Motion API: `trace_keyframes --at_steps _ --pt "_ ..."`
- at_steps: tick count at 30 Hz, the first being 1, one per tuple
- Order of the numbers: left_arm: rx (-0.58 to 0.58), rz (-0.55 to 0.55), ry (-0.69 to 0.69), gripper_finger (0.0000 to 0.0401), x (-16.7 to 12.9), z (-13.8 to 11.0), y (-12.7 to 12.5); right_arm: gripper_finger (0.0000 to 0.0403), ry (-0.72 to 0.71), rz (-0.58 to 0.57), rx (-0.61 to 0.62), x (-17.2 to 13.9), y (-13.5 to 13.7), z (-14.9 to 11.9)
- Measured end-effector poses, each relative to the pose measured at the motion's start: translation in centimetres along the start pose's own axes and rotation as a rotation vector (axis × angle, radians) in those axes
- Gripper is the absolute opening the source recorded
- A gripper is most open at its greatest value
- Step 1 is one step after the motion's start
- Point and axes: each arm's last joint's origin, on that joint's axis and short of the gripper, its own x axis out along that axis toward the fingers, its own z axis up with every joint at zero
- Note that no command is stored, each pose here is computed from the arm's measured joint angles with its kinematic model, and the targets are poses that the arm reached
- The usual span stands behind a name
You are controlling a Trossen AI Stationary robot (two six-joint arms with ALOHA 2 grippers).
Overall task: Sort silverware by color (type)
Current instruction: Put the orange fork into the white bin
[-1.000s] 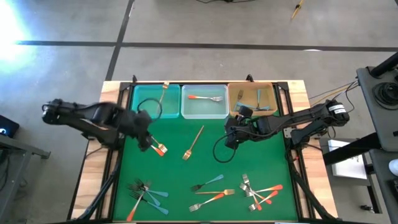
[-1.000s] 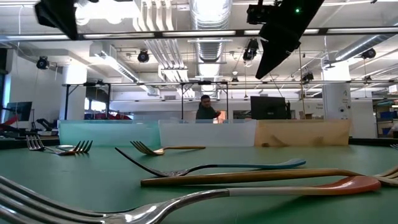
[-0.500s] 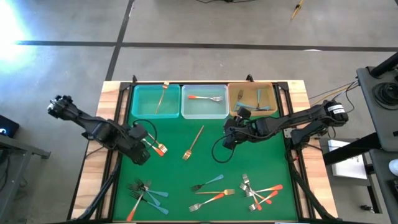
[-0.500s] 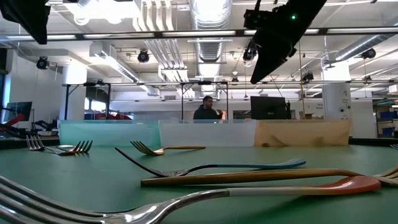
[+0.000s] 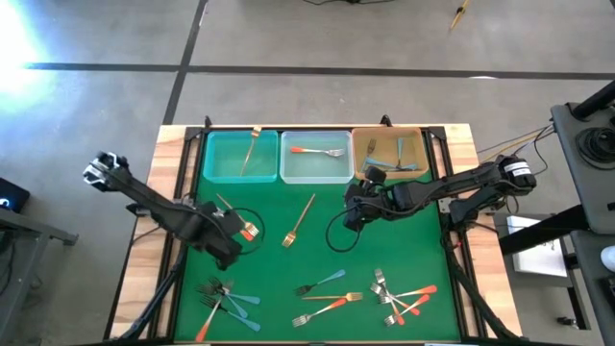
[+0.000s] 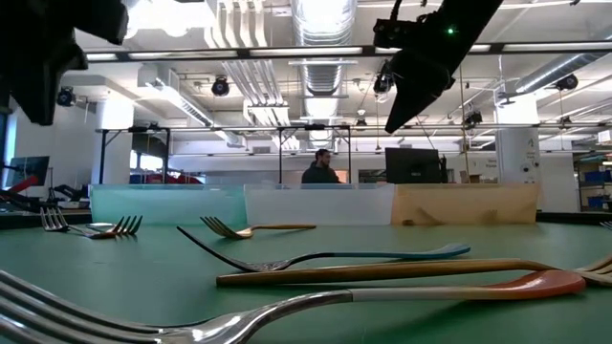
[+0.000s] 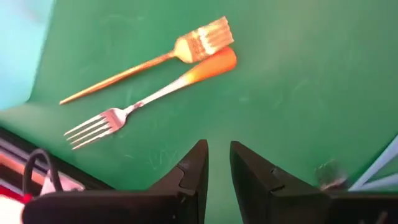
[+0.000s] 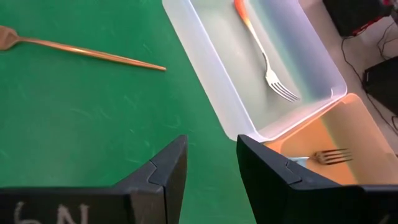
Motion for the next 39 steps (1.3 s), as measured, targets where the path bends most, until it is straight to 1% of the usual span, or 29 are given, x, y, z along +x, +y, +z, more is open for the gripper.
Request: trace_keyframes --at_steps 4,7,10,13,17,19,23,26,29,32,33,37,39 --pt "0.141 0.05 0.049 0.005 1.5 0.0 -0.3 0.0132 0.0 0.0 -0.028 0.0 0.0 0.0" --pt "0.304 0.07 0.076 0.005 2.2 0.2 -0.5 0.0132 0.0 0.0 -0.03 0.0 0.0 0.0" --pt "0.477 0.052 0.072 0.005 2.6 0.5 -0.7 0.0132 0.001 0.001 -0.032 0.0 0.0 0.0" --pt "0.542 0.019 0.037 0.005 3.3 1.2 -0.7 0.0132 0.002 0.001 -0.031 0.0 0.0 0.0" --pt "0.565 -0.009 0.01 0.005 5.3 1.5 0.3 0.0132 0.002 0.001 -0.031 0.0 0.0 0.0" --pt "0.562 -0.028 0.036 0.005 6.7 1.3 1.0 0.0132 0.002 0.001 -0.031 0.0 0.0 0.0" --pt "0.541 -0.019 0.07 0.005 8.7 1.1 2.5 0.0132 0.002 0.002 -0.032 0.0 0.0 0.0" --pt "0.502 -0.027 0.052 0.005 8.4 2.0 2.9 0.0132 0.002 0.003 -0.03 0.0 0.0 0.0" --pt "0.481 -0.024 0.068 0.005 8.7 2.3 3.4 0.0132 0.002 0.003 -0.03 0.0 0.0 0.0" --pt "0.493 -0.087 0.087 0.005 8.9 2.4 3.3 0.0132 0.002 0.003 -0.029 0.0 0.0 0.0" --pt "0.498 -0.093 0.096 0.005 9.0 2.3 3.3 0.0132 0.001 0.003 -0.029 0.0 0.0 0.0" --pt "0.487 -0.073 0.092 0.005 9.0 2.4 3.4 0.0132 0.001 0.003 -0.03 0.0 0.0 0.0" --pt "0.453 -0.067 0.094 0.005 9.0 2.6 3.6 0.0132 0.001 0.003 -0.03 0.0 0.0 0.0"
